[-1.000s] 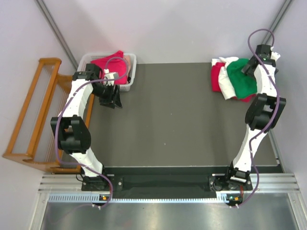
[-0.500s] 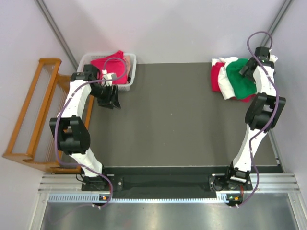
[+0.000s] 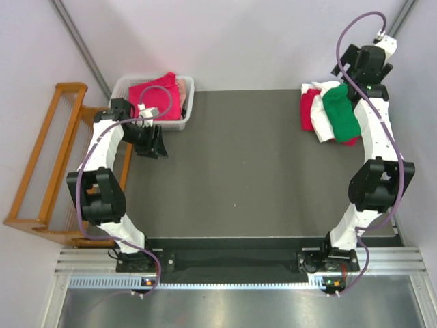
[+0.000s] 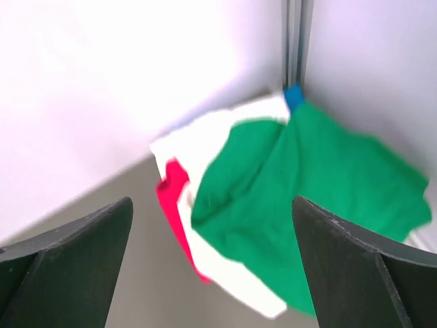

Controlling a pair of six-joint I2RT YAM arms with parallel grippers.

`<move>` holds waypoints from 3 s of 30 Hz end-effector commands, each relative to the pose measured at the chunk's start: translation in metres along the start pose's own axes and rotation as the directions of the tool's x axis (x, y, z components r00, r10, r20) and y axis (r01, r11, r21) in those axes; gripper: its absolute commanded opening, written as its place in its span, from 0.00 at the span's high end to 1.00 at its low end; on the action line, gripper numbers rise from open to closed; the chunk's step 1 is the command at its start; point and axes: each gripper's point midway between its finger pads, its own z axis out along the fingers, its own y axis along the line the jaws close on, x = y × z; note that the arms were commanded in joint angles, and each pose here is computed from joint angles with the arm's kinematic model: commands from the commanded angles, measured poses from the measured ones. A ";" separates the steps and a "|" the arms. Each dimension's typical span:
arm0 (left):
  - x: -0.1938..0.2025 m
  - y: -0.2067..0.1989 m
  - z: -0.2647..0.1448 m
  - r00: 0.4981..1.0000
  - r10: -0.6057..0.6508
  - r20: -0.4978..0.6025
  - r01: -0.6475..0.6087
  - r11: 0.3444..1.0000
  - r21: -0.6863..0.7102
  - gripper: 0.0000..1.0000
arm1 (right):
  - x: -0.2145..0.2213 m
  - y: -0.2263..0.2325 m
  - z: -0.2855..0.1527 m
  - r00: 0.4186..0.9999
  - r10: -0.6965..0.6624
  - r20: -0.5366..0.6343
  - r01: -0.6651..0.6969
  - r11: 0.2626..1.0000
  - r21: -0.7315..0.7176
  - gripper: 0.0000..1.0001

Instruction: Fold and stack the t-shirts

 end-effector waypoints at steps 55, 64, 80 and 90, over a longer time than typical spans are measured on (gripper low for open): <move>0.009 0.046 -0.002 0.991 -0.094 0.095 0.082 0.988 0.129 0.45 | 0.253 -0.053 0.121 0.797 0.021 -0.604 0.083 0.986 0.144 0.00; 0.017 0.035 -0.008 0.992 -0.075 0.106 0.060 0.988 0.142 0.45 | 0.212 -0.033 0.117 0.845 -0.055 -0.532 0.114 0.990 0.078 0.00; 0.032 0.016 -0.022 0.992 -0.040 0.120 0.021 0.988 0.150 0.45 | 0.043 0.018 0.079 0.976 -0.079 -0.203 0.064 0.995 -0.081 0.00; 0.034 0.014 -0.024 0.991 -0.034 0.130 0.015 0.990 0.144 0.46 | 0.033 0.026 0.028 0.978 -0.122 -0.172 0.113 0.992 -0.061 0.00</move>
